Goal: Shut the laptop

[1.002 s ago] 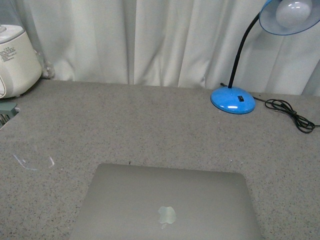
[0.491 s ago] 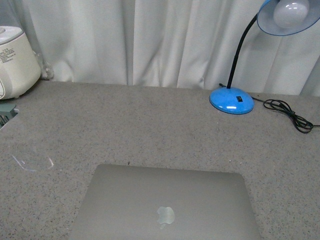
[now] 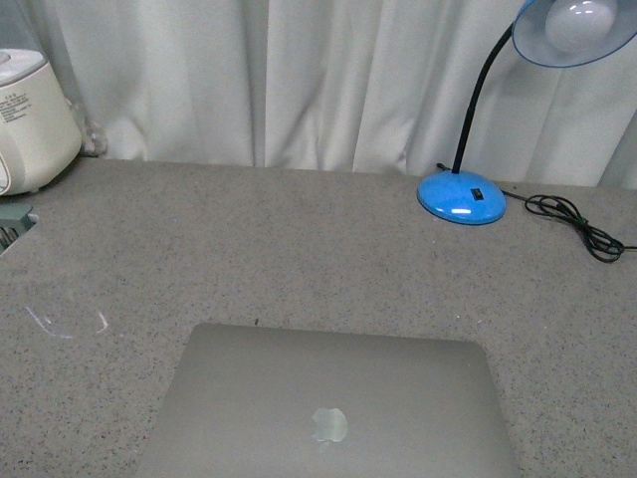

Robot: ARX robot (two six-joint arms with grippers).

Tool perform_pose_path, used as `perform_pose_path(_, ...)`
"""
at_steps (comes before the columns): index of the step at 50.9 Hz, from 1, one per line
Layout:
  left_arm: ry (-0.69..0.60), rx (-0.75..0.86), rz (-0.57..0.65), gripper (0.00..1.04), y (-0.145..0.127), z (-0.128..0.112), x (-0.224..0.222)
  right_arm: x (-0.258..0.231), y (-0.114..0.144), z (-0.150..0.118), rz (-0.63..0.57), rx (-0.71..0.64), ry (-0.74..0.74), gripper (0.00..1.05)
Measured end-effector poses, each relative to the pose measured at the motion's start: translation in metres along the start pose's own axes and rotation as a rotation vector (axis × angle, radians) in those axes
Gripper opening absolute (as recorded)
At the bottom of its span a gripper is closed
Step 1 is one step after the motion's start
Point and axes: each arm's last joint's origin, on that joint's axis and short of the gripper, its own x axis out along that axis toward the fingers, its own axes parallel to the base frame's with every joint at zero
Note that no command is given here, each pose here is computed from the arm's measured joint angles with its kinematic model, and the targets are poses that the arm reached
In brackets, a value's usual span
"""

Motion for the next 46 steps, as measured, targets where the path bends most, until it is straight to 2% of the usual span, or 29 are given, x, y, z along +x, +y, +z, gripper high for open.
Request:
perform_pose_path(19, 0.0, -0.001, 0.0, 0.05, 0.0, -0.0001, -0.0002, 0.0, 0.0, 0.0, 0.0, 0.0, 0.0, 0.01)
perform_pose_path(22, 0.0, -0.001, 0.0, 0.15, 0.0, -0.0001, -0.0002, 0.0, 0.0, 0.0, 0.0, 0.0, 0.0, 0.07)
perform_pose_path(24, 0.0, -0.001, 0.0, 0.24, 0.0, -0.0001, -0.0002, 0.0, 0.0, 0.0, 0.0, 0.0, 0.0, 0.16)
perform_pose_path(41, 0.0, -0.001, 0.0, 0.76, 0.0, -0.0001, -0.0002, 0.0, 0.0, 0.0, 0.0, 0.0, 0.0, 0.68)
perform_pose_path(46, 0.0, -0.001, 0.0, 0.98, 0.0, -0.0001, -0.0002, 0.0, 0.0, 0.0, 0.0, 0.0, 0.0, 0.91)
